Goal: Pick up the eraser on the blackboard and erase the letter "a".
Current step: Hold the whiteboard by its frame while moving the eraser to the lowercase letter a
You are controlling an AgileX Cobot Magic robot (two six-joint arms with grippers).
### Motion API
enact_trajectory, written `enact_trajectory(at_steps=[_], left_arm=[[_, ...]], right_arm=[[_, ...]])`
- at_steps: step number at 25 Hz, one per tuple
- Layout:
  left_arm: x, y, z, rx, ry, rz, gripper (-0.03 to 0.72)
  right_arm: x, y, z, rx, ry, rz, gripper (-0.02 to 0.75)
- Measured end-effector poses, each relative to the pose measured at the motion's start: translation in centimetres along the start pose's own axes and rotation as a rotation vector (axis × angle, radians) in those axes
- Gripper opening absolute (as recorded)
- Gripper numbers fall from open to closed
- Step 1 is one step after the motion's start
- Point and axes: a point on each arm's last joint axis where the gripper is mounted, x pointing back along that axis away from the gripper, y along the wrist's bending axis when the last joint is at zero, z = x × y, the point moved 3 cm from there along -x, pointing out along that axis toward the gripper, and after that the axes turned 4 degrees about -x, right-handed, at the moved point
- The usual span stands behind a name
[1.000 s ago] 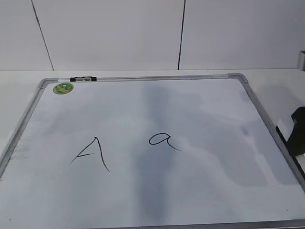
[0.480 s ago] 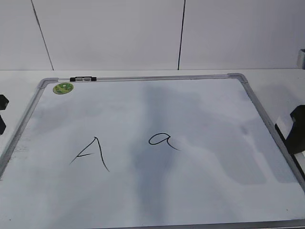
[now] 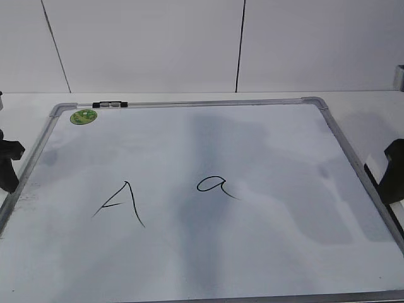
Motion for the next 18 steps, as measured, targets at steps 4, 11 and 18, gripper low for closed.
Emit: enact_trajectory(at_steps=[4,11,18], left_arm=[[-0.7,0.1,0.0,0.005,0.014,0.002,0.241],[-1.8,0.3,-0.1,0.014,0.036,0.008,0.228],[-1.8,0.2,-0.2,0.022,0.031,0.017,0.06]], right_arm=[[0.0,0.0,0.0,0.0,-0.003,0.0,0.533],[0.0,0.0,0.0,0.0,-0.003,0.0,0.533],[0.0,0.0,-0.1,0.0,-0.005,0.0,0.533]])
